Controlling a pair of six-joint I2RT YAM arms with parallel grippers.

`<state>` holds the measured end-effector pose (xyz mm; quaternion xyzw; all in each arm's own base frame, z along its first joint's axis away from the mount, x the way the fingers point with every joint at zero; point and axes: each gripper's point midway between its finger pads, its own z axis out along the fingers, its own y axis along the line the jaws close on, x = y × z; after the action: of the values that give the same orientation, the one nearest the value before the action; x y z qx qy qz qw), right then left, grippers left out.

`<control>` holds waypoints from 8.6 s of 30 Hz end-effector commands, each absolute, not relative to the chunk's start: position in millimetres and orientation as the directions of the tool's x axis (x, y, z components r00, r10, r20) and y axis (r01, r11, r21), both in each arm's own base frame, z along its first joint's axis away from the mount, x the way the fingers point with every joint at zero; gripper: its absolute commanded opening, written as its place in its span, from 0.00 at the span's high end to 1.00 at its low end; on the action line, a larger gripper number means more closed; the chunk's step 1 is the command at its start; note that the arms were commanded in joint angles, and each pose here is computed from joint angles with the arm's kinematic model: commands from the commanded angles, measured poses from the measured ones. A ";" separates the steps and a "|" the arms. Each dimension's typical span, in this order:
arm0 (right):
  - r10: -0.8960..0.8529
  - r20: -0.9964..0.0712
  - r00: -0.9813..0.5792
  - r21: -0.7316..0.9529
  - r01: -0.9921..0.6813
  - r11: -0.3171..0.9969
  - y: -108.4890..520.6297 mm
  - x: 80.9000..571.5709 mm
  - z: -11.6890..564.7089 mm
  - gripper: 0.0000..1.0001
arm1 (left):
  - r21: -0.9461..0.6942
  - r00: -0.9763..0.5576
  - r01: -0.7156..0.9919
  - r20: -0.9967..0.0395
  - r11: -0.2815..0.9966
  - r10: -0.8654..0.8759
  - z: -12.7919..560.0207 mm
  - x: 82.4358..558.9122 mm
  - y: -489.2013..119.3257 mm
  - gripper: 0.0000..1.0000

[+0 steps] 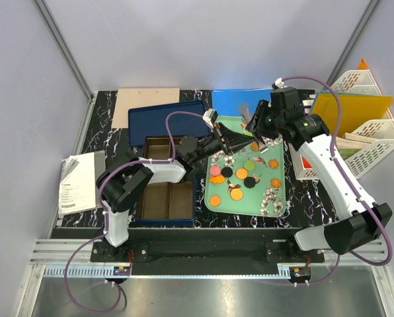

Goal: Pack the cookies

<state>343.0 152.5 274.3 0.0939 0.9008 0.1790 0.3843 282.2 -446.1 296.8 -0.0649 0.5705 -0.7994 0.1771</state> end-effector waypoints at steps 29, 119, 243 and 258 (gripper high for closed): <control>0.144 -0.601 -0.786 0.025 0.162 0.986 96.5 332.0 147.1 0.66 | -0.729 -0.911 0.209 -0.387 0.652 -0.140 153.9 237.1 -314.6 0.97; 0.166 -0.515 -0.841 0.100 0.134 0.986 117.2 324.8 40.6 0.33 | -0.506 -0.839 0.299 -0.543 0.809 -0.030 146.3 194.7 -229.6 0.84; -0.136 -0.591 -0.795 0.373 -0.419 0.828 333.7 268.3 246.5 0.77 | -0.347 -0.612 -0.107 -0.715 0.932 -0.337 206.8 210.0 -111.8 0.81; -0.185 -0.636 -0.749 0.239 -0.419 0.876 329.2 299.9 238.1 0.38 | -0.325 -0.642 -0.103 -0.700 0.940 -0.312 194.1 205.1 -111.1 0.78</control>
<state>287.5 340.2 202.1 -0.1722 0.9324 0.1910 0.2541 199.8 -113.1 191.3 -0.1068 0.9030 -0.1309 0.3952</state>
